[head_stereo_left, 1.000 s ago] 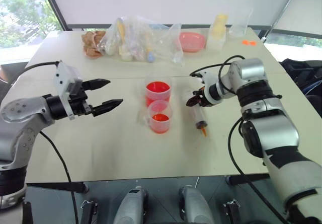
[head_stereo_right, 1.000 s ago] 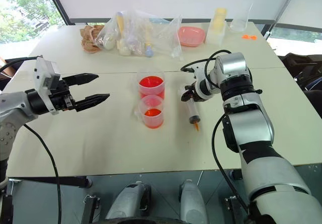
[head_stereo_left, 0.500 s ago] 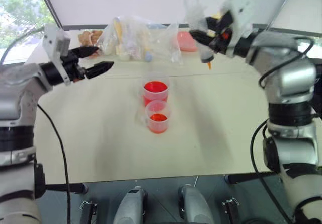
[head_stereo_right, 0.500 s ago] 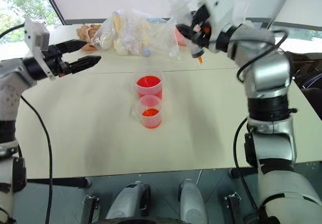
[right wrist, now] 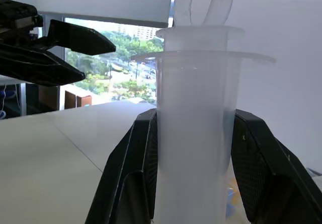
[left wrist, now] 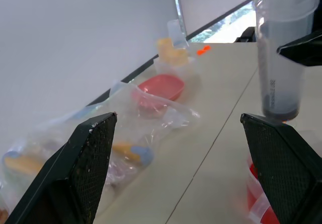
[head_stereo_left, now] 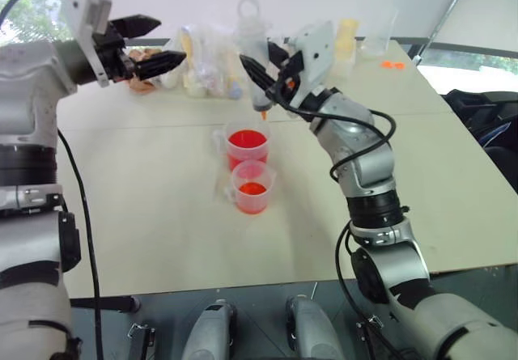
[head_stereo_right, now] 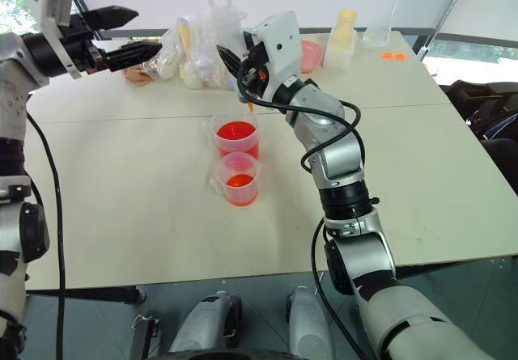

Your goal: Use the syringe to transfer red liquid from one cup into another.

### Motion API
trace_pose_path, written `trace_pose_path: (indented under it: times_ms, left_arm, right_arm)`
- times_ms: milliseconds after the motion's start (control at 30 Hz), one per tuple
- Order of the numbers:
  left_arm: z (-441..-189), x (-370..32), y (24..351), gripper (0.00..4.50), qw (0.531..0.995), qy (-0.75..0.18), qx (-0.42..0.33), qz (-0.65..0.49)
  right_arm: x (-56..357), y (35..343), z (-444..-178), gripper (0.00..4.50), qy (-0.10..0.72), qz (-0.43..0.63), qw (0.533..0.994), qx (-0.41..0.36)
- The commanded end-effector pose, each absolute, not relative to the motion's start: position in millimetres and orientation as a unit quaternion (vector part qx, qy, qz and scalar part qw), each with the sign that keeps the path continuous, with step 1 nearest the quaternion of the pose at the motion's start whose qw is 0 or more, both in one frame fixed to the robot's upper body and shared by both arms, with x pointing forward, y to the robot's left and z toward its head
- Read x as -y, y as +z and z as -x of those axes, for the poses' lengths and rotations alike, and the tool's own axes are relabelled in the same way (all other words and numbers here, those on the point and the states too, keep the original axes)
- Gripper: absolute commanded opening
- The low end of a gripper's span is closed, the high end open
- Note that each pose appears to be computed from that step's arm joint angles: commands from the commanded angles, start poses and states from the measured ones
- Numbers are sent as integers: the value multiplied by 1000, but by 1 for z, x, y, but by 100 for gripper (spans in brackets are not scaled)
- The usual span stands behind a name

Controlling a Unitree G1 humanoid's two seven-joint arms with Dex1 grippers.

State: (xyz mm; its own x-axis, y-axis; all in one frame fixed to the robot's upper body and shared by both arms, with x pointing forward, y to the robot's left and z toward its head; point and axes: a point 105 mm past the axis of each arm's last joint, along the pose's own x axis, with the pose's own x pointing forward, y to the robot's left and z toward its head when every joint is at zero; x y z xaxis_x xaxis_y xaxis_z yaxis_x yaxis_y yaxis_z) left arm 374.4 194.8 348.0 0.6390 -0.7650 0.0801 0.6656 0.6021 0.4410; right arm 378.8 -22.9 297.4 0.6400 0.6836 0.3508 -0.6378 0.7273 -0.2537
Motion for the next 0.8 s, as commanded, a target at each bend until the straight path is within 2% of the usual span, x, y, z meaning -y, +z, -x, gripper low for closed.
trace_pose_path:
  times_ms: [33, 233, 800]
  left_arm:
    - [-362, -182, 379, 416, 866, -411, 182, -221]
    - [-363, -158, 385, 416, 842, -432, 204, -250]
    - [-392, -121, 368, 416, 822, -450, 210, -278]
  right_arm:
    - [15, 301, -374, 147, 376, 38, 897, 229]
    - [5, 292, -384, 147, 354, -30, 913, 199]
    - [-8, 271, -375, 147, 346, -16, 918, 192]
